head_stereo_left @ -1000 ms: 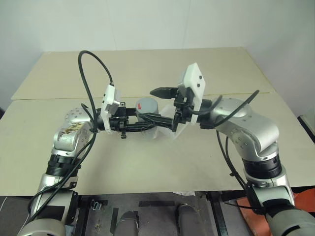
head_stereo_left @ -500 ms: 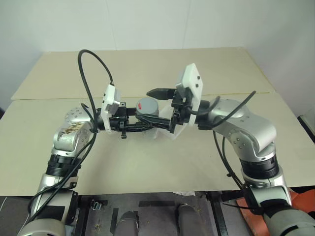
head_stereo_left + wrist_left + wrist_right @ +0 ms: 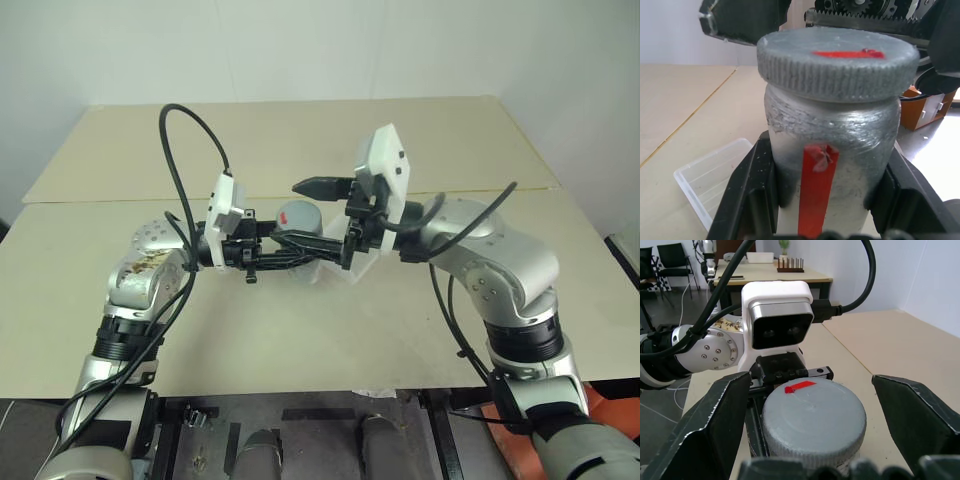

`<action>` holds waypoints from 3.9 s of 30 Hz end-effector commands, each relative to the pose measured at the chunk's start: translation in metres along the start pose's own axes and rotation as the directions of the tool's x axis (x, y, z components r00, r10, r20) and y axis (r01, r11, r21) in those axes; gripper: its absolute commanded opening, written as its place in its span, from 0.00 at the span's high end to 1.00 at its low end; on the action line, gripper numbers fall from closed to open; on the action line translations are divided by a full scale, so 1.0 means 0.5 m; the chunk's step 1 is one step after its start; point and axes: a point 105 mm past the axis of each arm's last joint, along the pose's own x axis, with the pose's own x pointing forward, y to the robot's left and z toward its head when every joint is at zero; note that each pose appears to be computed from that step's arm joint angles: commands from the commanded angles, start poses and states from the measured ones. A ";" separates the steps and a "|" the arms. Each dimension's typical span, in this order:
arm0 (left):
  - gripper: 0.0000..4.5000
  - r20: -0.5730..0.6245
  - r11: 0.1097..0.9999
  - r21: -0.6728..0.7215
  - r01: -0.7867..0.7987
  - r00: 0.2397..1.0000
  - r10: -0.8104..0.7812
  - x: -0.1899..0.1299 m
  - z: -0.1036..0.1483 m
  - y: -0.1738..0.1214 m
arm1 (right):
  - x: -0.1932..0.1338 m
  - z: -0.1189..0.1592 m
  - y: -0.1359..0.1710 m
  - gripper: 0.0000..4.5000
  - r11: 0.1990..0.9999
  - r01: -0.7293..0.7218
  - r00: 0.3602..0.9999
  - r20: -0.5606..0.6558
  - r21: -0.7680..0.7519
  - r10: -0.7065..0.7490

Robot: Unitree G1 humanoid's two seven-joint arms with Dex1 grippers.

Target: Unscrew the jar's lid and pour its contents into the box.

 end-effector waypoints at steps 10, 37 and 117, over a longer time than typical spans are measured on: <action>0.57 0.015 0.999 0.046 0.004 1.000 -0.005 -0.001 0.021 -0.005 | -0.002 0.024 0.014 0.40 0.998 -0.048 0.999 0.017 -0.040 0.049; 0.57 0.045 0.979 0.052 -0.196 0.980 0.194 -0.042 0.029 0.036 | -0.209 -0.029 -0.139 0.40 0.854 0.500 0.866 -0.051 0.144 -0.498; 0.57 0.136 0.462 0.377 -0.803 0.541 0.830 -0.023 0.020 0.284 | -0.265 -0.065 -0.040 0.01 0.904 0.390 0.898 -0.289 0.172 -0.332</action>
